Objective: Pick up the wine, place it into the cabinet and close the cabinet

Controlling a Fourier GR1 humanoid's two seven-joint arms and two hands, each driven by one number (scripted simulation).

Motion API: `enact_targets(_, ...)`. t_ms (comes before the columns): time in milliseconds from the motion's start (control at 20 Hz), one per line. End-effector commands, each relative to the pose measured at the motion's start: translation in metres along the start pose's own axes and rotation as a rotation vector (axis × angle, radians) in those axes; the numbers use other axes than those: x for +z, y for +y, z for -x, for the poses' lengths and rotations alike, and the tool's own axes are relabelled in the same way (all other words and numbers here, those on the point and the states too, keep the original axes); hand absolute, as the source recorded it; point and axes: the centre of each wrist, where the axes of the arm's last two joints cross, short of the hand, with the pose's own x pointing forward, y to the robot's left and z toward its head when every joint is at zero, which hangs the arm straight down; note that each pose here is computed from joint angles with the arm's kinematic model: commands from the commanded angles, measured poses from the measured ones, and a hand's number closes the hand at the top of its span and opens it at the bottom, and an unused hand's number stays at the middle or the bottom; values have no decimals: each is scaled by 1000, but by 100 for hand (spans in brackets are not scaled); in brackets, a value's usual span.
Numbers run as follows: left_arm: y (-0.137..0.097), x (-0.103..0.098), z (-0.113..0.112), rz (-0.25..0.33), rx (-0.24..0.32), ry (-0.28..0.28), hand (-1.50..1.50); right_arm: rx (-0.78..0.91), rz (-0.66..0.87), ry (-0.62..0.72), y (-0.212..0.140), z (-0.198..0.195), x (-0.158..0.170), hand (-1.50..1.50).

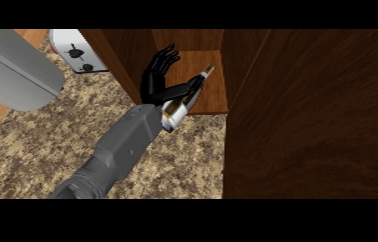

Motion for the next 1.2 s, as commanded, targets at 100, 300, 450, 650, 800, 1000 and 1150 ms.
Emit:
enact_targets(100, 12, 15, 9, -43, -13, -41, -150, 13, 7, 7, 4, 0, -3, -150)
enact_targets(300, 7, 13, -6, 12, -21, -41, -150, 27, 20, 35, -2, -4, 6, -150)
enact_targets(450, 13, 27, -10, 72, -22, -20, -150, 4, 35, 20, 0, -9, 15, -150)
enact_targets(650, 7, 42, -30, 200, 20, 1, -150, 2, 29, 18, 8, -14, -3, -150)
enact_targets(800, 3, 65, -49, 251, 20, 9, -150, 19, 25, 9, 6, -10, 4, -150)
enact_targets(1000, 4, 96, -83, 264, 48, 5, -150, 10, 9, 22, 11, -8, 8, -150)
enact_targets(1150, 23, 126, -102, 268, 59, 1, -150, 5, 22, 16, 6, -19, 5, -150)
